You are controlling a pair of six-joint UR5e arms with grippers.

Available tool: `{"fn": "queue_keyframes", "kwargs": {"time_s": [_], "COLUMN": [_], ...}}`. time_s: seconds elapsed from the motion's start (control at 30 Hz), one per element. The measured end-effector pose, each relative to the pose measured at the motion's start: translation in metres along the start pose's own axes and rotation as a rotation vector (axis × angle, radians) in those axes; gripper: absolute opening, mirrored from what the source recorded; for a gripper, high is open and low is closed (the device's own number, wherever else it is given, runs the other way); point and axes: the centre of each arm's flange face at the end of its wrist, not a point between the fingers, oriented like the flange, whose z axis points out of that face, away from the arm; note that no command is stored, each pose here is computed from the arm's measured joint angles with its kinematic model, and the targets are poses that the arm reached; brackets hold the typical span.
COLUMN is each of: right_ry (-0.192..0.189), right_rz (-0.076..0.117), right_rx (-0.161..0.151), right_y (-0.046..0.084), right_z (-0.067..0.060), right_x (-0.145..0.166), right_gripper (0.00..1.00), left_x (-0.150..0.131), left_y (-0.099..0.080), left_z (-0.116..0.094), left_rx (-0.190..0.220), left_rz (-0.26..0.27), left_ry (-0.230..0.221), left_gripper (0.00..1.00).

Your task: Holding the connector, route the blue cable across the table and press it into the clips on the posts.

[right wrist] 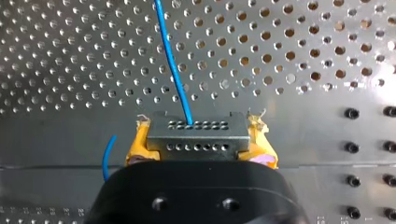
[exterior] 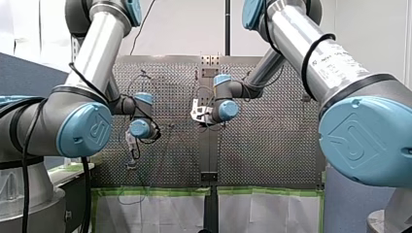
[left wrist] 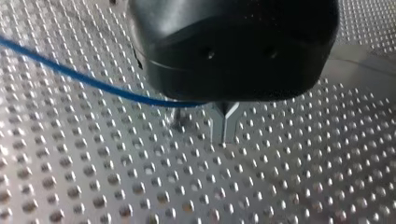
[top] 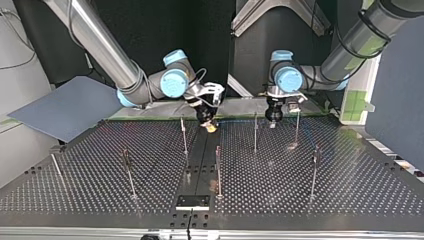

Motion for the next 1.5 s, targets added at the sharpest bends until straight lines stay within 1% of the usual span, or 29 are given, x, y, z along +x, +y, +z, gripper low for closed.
{"fn": "queue_keyframes", "kwargs": {"time_s": [0.17,0.23,0.27,0.3,0.33,0.37,0.43,0.53,0.67,0.8,0.9,1.0,1.23,1.37,1.43,1.5], "right_ry": [0.003,0.004,0.004,0.004,0.005,0.005,0.005,0.005,0.005,0.005,0.004,0.004,0.005,0.004,0.004,0.004], "right_rz": [0.001,0.002,0.002,0.002,0.002,0.002,0.002,0.001,0.001,0.002,0.002,0.003,0.003,0.003,0.003,0.003], "right_rx": [-0.01,-0.014,-0.015,-0.016,-0.017,-0.018,-0.019,-0.019,-0.02,-0.017,-0.016,-0.016,-0.017,-0.018,-0.018,-0.018], "right_y": [0.008,0.011,0.011,0.012,0.013,0.014,0.014,0.015,0.015,0.015,0.015,0.015,0.016,0.017,0.017,0.017], "right_z": [0.001,0.001,0.001,0.001,0.001,0.001,0.002,0.002,0.002,0.002,0.002,0.002,0.002,0.002,0.002,0.002], "right_x": [0.002,0.002,0.003,0.003,0.003,0.003,0.003,0.003,0.003,0.003,0.003,0.003,0.004,0.004,0.004,0.004], "right_gripper": [0.0,0.0,0.0,0.0,0.0,0.0,0.0,0.0,0.0,0.0,0.0,0.0,0.0,0.0,0.0,0.0], "left_x": [-0.01,-0.017,-0.02,-0.024,-0.027,-0.03,-0.035,-0.036,-0.034,-0.033,-0.036,-0.04,-0.046,-0.047,-0.044,-0.037], "left_y": [0.004,0.004,0.004,0.003,0.003,0.003,0.004,0.005,0.006,0.002,-0.003,-0.006,-0.01,-0.015,-0.017,-0.018], "left_z": [0.014,0.02,0.022,0.025,0.028,0.03,0.033,0.033,0.029,0.02,0.009,-0.002,-0.029,-0.044,-0.053,-0.062], "left_rx": [-0.012,-0.017,-0.021,-0.028,-0.035,-0.042,-0.061,-0.087,-0.1,-0.096,-0.082,-0.07,-0.065,-0.054,-0.048,-0.044], "left_rz": [0.006,0.013,0.016,0.021,0.026,0.031,0.046,0.062,0.069,0.076,0.075,0.064,0.057,0.043,0.036,0.035], "left_ry": [-0.004,-0.008,-0.011,-0.015,-0.017,-0.02,-0.02,-0.009,0.023,0.065,0.084,0.084,0.09,0.078,0.084,0.099], "left_gripper": [0.01,0.27,0.27,0.5,0.67,0.67,1.0,1.0,1.0,1.0,1.0,1.0,1.0,1.0,1.0,1.0]}}
